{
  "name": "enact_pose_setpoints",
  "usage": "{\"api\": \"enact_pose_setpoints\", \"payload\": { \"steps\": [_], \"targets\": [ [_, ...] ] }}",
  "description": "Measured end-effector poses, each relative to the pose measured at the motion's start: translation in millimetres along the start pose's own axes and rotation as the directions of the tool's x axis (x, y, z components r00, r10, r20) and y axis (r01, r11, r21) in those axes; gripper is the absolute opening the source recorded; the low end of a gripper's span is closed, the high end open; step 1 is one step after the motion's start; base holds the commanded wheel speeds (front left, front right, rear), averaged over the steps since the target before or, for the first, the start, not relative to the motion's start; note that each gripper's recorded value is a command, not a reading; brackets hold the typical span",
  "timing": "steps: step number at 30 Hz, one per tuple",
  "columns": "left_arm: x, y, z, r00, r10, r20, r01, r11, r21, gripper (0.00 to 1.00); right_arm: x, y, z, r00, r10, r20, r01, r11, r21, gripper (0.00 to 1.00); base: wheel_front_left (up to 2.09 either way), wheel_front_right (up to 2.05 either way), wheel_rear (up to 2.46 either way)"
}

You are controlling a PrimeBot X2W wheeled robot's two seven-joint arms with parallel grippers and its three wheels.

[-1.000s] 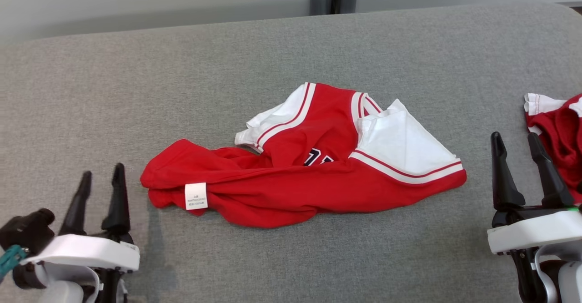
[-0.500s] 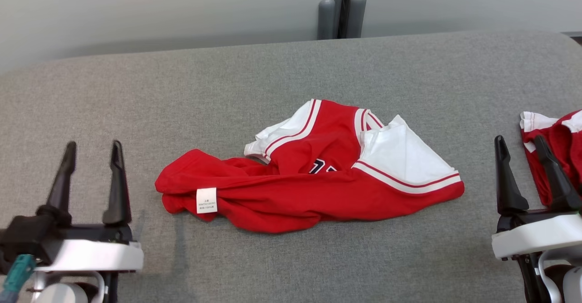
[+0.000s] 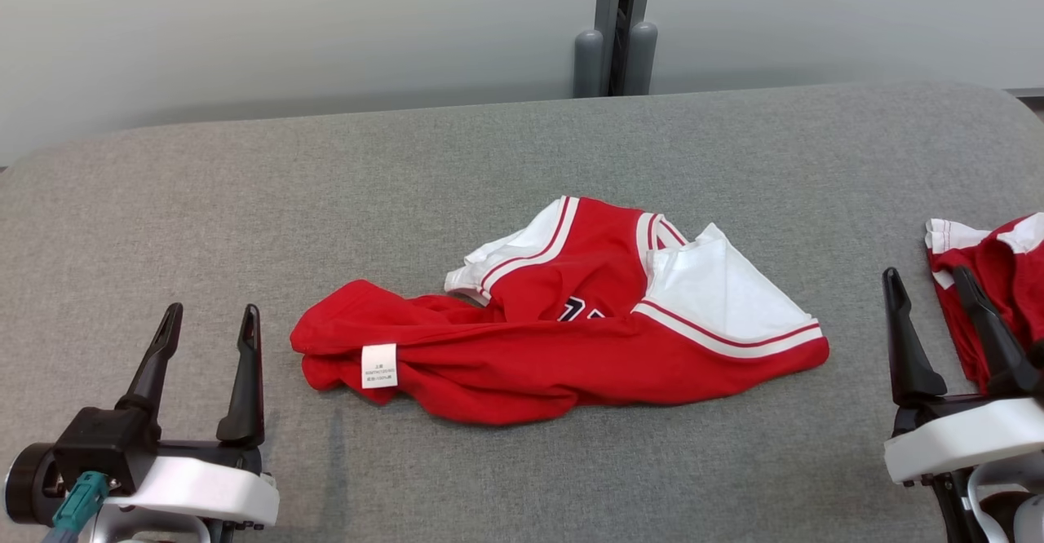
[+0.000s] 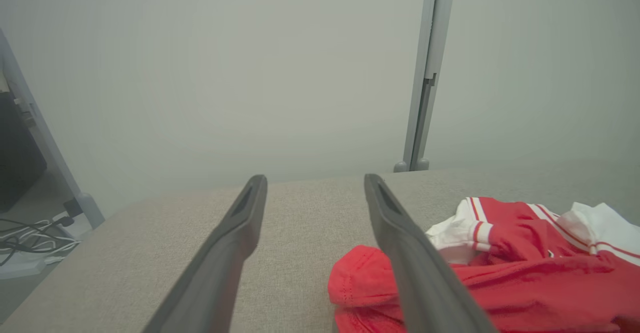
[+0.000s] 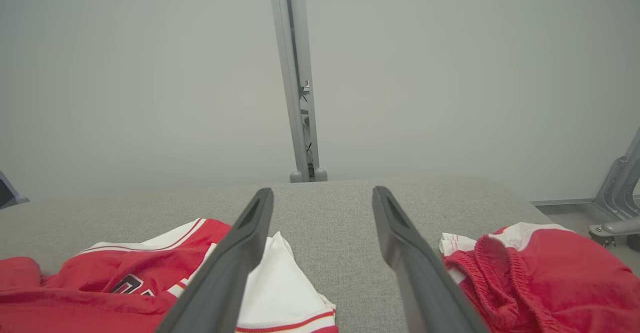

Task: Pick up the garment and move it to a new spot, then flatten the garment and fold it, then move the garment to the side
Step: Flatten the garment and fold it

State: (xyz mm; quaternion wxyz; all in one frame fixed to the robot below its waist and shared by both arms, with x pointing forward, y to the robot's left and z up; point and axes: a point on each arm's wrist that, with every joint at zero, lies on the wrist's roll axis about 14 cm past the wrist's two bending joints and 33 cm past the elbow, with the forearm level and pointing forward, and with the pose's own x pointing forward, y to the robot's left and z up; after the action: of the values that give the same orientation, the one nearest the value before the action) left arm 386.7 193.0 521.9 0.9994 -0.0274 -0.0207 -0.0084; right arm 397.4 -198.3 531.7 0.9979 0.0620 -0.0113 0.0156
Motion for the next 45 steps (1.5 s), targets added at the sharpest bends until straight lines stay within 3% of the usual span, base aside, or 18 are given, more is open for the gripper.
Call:
{"api": "enact_pose_setpoints", "payload": {
  "steps": [13,18,22,27,35,36,38,45],
  "targets": [
    [-3,4,-8,1.0,0.0,-0.028,0.0,1.0,0.003,1.0,2,4,1,1.0,0.012,-0.001,-0.012,1.0,0.001,1.0,0.0,0.0,0.0],
    [3,-7,-16,0.996,-0.057,-0.07,0.057,0.998,-0.009,1.0,4,6,-2,1.0,0.018,-0.014,-0.018,1.0,0.001,1.0,0.0,0.0,0.0],
    [20,-29,-54,0.958,-0.171,-0.228,0.151,0.983,-0.102,1.0,10,12,-9,0.999,0.037,-0.031,-0.037,0.999,0.005,1.0,0.0,0.0,0.0],
    [28,-27,-98,0.898,-0.209,-0.388,0.146,0.972,-0.186,1.0,12,6,-20,0.998,0.022,-0.058,-0.021,1.0,0.014,1.0,0.0,0.0,0.0],
    [28,-28,-130,0.844,-0.242,-0.479,0.119,0.955,-0.273,1.0,10,-2,-31,0.997,-0.003,-0.082,0.006,1.0,0.028,1.0,0.0,0.0,0.0],
    [28,-29,-132,0.839,-0.247,-0.484,0.124,0.954,-0.273,0.76,10,-3,-32,0.996,-0.005,-0.085,0.007,1.0,0.029,1.0,0.0,0.0,0.0],
    [29,-29,-132,0.84,-0.252,-0.48,0.124,0.951,-0.283,0.0,11,-3,-33,0.996,-0.005,-0.086,0.008,0.999,0.031,1.0,0.0,0.0,0.0],
    [31,-31,-130,0.842,-0.265,-0.469,0.136,0.947,-0.29,0.0,20,1,-31,0.997,0.011,-0.078,-0.008,0.999,0.04,1.0,0.0,0.0,0.0]
  ]
}}
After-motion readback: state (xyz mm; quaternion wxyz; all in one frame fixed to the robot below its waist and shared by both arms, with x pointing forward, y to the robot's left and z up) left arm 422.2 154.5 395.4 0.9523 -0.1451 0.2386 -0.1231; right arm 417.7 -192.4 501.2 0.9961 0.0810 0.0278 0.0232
